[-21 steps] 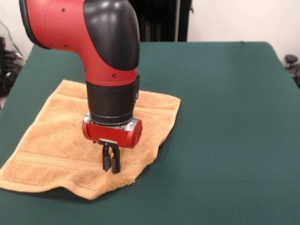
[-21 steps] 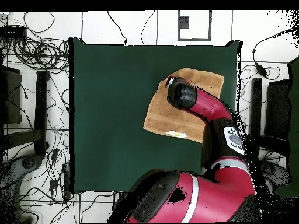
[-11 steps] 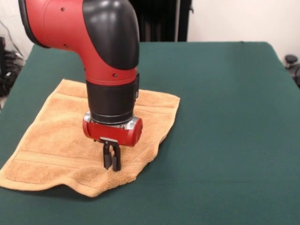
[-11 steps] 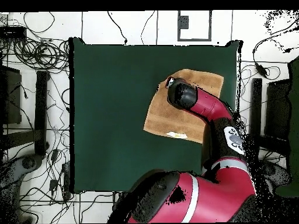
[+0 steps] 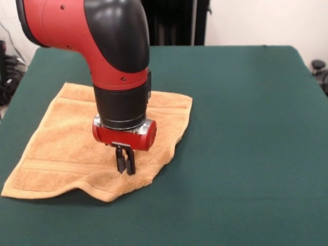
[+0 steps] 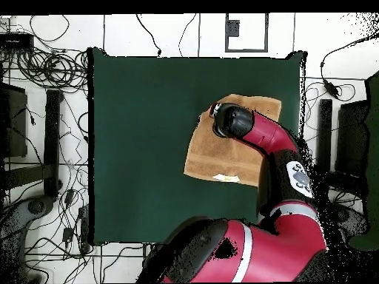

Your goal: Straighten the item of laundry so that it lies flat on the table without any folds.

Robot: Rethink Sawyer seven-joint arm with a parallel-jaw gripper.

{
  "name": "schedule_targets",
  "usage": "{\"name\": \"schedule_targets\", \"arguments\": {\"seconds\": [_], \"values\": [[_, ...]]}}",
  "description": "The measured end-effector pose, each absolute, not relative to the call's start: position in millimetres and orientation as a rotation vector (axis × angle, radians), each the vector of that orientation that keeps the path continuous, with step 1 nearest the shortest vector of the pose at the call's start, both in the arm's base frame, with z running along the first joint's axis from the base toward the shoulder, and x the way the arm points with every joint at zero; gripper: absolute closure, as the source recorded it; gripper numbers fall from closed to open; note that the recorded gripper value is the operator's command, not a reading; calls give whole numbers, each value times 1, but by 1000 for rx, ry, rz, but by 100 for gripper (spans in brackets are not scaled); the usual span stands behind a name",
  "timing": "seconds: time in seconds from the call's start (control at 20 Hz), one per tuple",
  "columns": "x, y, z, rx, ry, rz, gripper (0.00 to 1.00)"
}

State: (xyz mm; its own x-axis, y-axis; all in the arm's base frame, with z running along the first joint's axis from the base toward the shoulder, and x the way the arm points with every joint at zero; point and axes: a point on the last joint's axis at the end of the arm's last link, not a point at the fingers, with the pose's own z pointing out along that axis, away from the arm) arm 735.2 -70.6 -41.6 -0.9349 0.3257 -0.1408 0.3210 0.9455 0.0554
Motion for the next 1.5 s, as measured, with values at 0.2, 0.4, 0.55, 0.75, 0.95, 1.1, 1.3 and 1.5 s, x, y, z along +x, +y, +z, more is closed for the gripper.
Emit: {"name": "schedule_targets", "arguments": {"seconds": [0.2, 0.4, 0.55, 0.75, 0.95, 1.1, 1.3, 1.5], "values": [[731, -71, -41, 495, 2978, 47, 100], [724, -69, -40, 481, 3030, 43, 100], [722, -68, -39, 446, 3078, 28, 100], [722, -65, -37, 398, 3122, 5, 100], [727, -62, -32, 326, 3185, -33, 100], [735, -63, -31, 279, 3243, -61, 100], [742, -64, -30, 247, 3303, -84, 100], [747, -68, -29, 224, 3344, -117, 100]]}}
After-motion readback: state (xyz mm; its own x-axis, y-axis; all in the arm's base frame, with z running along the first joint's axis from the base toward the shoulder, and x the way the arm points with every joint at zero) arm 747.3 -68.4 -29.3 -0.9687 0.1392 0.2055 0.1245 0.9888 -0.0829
